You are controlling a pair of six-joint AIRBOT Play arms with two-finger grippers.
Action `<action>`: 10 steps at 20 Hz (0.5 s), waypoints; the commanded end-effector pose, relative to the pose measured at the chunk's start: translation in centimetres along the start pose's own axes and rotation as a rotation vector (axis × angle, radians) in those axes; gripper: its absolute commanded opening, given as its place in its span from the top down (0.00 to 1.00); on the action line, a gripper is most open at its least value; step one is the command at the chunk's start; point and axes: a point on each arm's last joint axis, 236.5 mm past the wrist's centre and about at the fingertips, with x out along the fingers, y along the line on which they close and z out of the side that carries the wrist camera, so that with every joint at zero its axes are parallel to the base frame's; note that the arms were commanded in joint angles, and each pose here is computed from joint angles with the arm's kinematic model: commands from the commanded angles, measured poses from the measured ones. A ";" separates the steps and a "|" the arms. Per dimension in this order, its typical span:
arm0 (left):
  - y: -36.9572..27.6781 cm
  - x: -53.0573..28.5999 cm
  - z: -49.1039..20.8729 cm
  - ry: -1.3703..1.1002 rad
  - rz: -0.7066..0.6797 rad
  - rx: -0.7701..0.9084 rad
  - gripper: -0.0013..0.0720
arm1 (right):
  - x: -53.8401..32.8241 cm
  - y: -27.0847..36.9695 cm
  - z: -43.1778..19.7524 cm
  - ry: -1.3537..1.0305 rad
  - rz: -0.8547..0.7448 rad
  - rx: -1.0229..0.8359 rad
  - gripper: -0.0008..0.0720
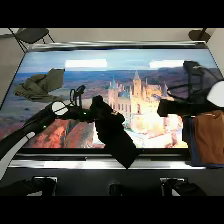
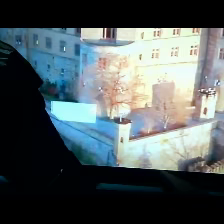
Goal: Fold the shirts.
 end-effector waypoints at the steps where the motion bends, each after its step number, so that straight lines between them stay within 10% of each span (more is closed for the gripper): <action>1: 3.0 -2.6 0.7 0.080 0.029 -0.035 0.02 | 5.2 1.1 -0.8 0.137 0.047 -0.047 0.06; 10: 12.5 -10.5 4.6 0.013 0.192 -0.148 0.02 | 9.2 2.9 -4.5 0.306 0.147 -0.045 0.07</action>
